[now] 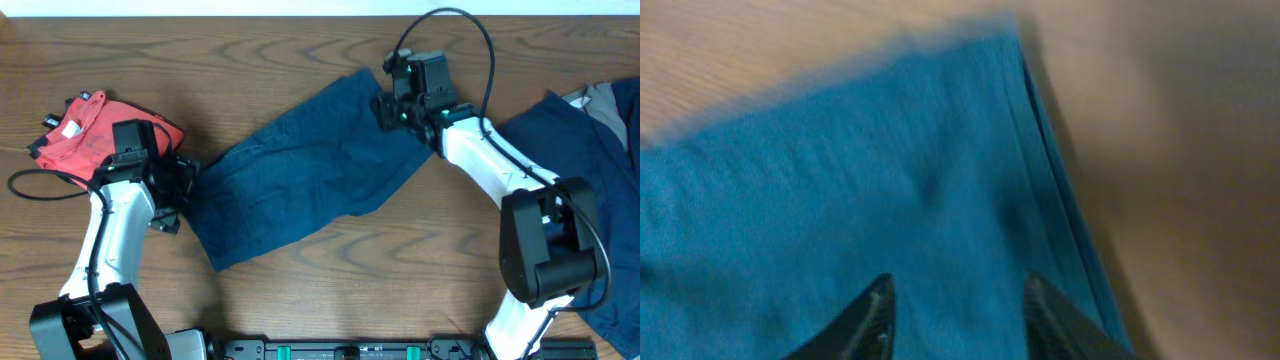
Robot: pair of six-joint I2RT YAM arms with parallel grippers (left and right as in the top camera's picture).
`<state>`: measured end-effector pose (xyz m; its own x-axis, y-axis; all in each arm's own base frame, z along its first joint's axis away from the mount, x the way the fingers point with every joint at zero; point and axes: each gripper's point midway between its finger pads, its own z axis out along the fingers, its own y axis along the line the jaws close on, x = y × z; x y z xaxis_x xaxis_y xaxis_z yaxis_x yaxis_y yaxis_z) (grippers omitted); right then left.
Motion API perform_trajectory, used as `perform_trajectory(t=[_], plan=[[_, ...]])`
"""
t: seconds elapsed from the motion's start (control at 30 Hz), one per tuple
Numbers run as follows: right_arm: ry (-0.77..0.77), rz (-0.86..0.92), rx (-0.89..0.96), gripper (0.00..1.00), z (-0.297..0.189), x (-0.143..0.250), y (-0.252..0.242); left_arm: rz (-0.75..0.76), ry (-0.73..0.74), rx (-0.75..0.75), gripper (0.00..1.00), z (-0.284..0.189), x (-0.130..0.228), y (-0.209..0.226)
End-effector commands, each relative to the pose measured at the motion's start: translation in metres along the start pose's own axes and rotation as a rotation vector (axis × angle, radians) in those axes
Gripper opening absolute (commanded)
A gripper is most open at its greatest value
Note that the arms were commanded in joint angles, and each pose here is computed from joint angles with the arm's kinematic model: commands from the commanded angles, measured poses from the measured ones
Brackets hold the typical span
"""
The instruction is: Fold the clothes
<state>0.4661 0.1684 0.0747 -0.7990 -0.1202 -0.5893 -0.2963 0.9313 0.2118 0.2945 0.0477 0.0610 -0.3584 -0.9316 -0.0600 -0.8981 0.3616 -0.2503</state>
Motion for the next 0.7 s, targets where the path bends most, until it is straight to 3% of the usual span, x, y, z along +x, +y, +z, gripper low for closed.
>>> perform_trajectory(t=[0.0, 0.2, 0.4, 0.67], plan=[[0.117, 0.057, 0.109, 0.34, -0.005, 0.029, -0.028, 0.095, 0.084, -0.016, 0.98, -0.002, 0.019, 0.008], [0.319, 0.134, 0.287, 0.36, 0.002, 0.100, -0.066, 0.101, 0.150, -0.104, 0.98, 0.011, 0.038, 0.039], [0.351, 0.137, 0.291, 0.41, 0.003, 0.115, -0.067, 0.097, 0.167, -0.128, 0.98, 0.018, 0.045, 0.051], [0.361, 0.138, 0.292, 0.43, 0.002, 0.117, -0.067, 0.178, -0.024, 0.154, 0.98, -0.010, 0.003, -0.013]])
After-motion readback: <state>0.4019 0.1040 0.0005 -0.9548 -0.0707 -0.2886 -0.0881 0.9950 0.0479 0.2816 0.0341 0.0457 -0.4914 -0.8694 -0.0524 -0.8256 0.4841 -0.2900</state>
